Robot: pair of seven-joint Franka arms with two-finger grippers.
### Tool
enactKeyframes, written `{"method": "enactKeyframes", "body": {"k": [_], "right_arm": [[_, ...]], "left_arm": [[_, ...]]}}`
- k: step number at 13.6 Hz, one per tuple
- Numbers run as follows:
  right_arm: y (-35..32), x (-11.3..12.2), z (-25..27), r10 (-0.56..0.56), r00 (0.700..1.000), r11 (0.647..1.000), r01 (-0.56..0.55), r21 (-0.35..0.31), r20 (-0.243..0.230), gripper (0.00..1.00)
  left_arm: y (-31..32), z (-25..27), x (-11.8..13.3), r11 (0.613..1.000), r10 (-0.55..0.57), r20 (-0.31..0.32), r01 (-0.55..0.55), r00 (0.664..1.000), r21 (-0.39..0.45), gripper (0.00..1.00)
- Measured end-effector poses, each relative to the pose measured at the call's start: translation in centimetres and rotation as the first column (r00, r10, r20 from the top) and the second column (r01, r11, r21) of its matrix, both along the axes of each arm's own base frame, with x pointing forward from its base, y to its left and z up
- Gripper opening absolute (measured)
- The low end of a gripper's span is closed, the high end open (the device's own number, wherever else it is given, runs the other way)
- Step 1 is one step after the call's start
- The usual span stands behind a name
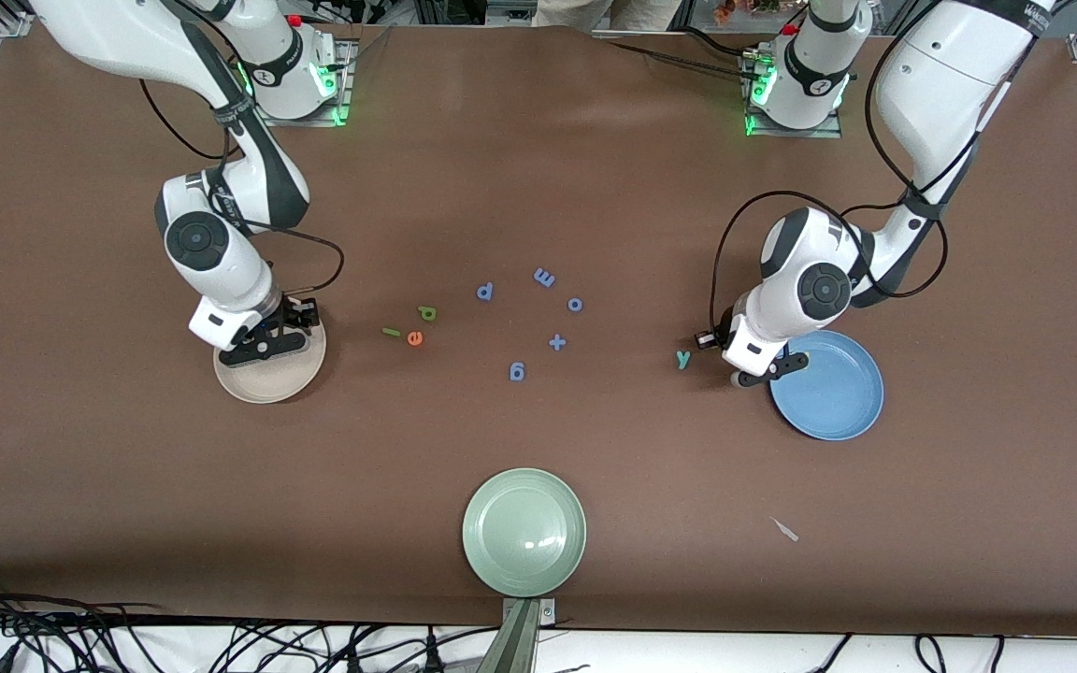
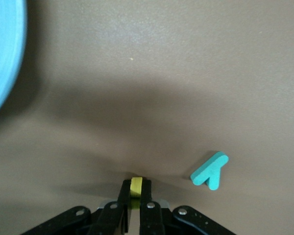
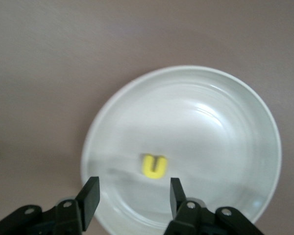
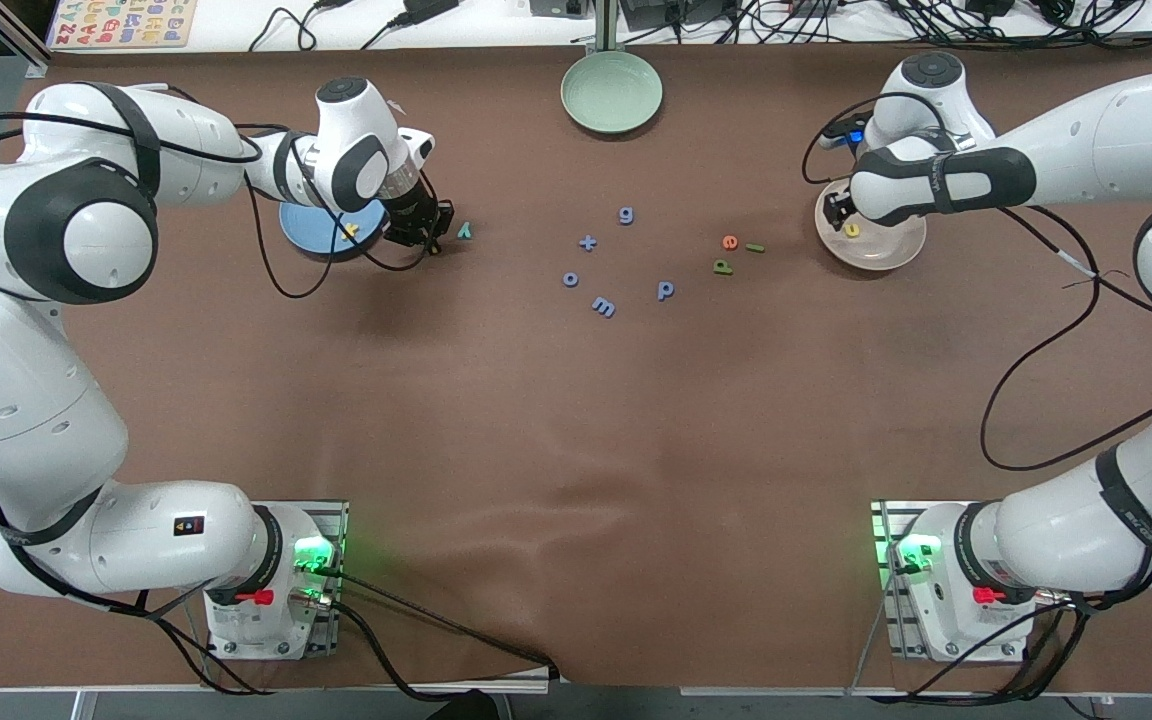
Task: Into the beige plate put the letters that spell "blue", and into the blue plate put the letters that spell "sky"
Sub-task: 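Drop the s into the blue plate while the right gripper grasps the green bar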
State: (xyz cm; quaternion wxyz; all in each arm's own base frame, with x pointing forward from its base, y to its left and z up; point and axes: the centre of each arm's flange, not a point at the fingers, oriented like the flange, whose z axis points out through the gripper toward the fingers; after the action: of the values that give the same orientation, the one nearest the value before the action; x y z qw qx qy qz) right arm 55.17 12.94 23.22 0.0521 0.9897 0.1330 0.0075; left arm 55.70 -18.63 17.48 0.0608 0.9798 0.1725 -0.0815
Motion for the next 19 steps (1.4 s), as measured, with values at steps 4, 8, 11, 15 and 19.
{"method": "enactKeyframes", "body": {"k": [4,8,11,15,19], "right_arm": [[8.3,-0.9,2.1,-0.147,0.989,0.988,0.147,0.039,0.006,0.67],[11.9,-2.2,-0.3,-0.245,0.970,0.966,0.245,0.086,-0.015,0.67],[12.3,-2.4,-2.4,-0.256,0.967,0.959,0.256,0.119,-0.020,0.67],[12.6,-2.7,-3.8,-0.253,0.967,0.956,0.253,0.150,-0.017,0.67],[12.5,-3.3,-4.6,-0.235,0.972,0.962,0.235,0.141,-0.019,0.67]], "left_arm": [[0.0,3.6,1.5,0.999,-0.034,-0.057,0.036,0.998,0.034,0.10],[2.8,9.2,3.7,0.977,-0.203,-0.076,0.206,0.976,0.046,0.10],[9.0,8.4,4.5,0.937,-0.328,-0.082,0.335,0.941,0.099,0.11],[11.6,7.7,4.5,0.909,-0.400,-0.090,0.407,0.912,0.088,0.47],[4.8,9.1,3.7,0.896,-0.436,-0.058,0.439,0.898,0.071,0.89]]}}
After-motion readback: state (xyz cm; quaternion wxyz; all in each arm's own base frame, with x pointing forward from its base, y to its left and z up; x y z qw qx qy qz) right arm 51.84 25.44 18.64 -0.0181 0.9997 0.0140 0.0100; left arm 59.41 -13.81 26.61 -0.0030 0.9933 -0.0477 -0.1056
